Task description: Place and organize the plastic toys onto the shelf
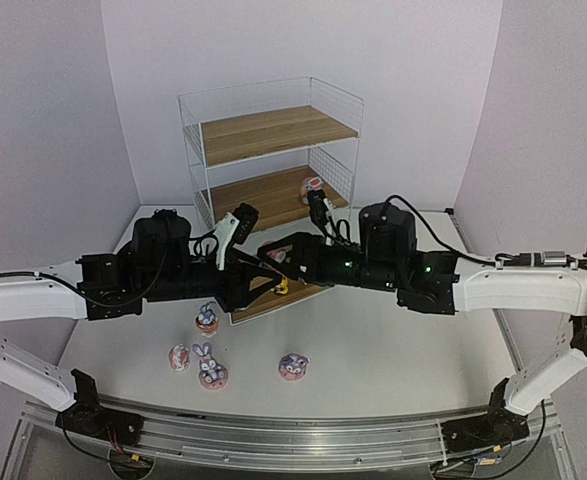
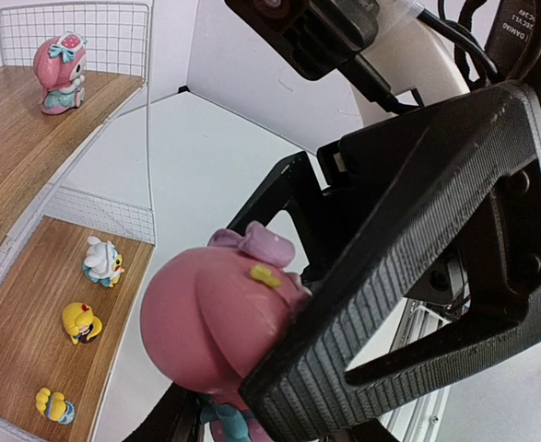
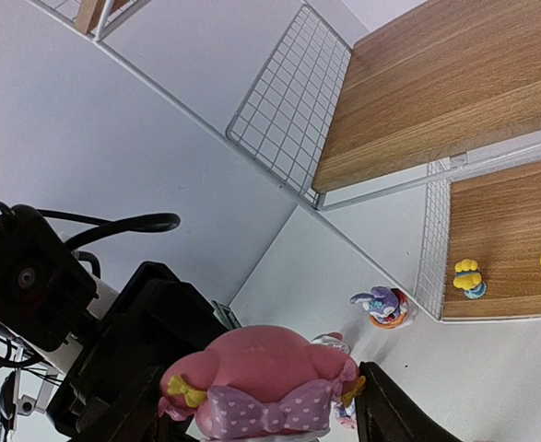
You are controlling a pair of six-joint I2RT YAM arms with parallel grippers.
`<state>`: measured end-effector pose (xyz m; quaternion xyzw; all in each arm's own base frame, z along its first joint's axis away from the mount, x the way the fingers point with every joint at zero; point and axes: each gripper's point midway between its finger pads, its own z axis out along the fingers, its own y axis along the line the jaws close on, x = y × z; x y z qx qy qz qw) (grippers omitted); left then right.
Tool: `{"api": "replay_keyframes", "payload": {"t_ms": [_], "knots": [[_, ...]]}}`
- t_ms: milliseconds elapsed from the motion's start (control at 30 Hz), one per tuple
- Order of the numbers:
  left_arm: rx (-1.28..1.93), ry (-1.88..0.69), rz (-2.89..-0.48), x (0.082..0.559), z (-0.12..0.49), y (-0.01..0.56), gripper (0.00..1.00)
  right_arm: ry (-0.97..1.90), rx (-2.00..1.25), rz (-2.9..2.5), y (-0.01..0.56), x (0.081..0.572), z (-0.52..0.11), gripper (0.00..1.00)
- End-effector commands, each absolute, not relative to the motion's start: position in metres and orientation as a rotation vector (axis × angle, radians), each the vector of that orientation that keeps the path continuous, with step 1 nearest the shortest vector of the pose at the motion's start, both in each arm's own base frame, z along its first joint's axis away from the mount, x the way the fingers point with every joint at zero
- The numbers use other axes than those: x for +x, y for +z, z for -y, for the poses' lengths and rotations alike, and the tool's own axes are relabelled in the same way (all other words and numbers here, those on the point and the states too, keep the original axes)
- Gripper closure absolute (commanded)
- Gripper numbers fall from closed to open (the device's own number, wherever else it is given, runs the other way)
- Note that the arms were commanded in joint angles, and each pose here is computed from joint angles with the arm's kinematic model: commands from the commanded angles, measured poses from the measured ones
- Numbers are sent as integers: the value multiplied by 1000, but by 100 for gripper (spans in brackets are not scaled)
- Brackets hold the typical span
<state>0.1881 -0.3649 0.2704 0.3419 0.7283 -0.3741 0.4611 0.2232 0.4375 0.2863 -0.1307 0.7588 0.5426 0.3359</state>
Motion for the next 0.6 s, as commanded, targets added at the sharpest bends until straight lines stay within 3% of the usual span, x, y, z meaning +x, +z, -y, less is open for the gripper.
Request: {"api": "replay_keyframes", "payload": {"t_ms": [0,267,333,500,567], "knots": [[840,-892,-1739,192,369,294,100,1446,-277,-1916,313,230,-443,37],[855,-883,-1755,190,369,290,100,1432,-302,-1914,311,230,-445,78],[856,-882,-1758,190,368,292,95,1425,-319,-1909,310,229,-444,82],[853,-895,-1747,186,364,298,41,1399,-362,-1882,314,226,-440,87],[852,-903,-1739,184,361,301,28,1377,-370,-1866,317,227,-437,87]]}}
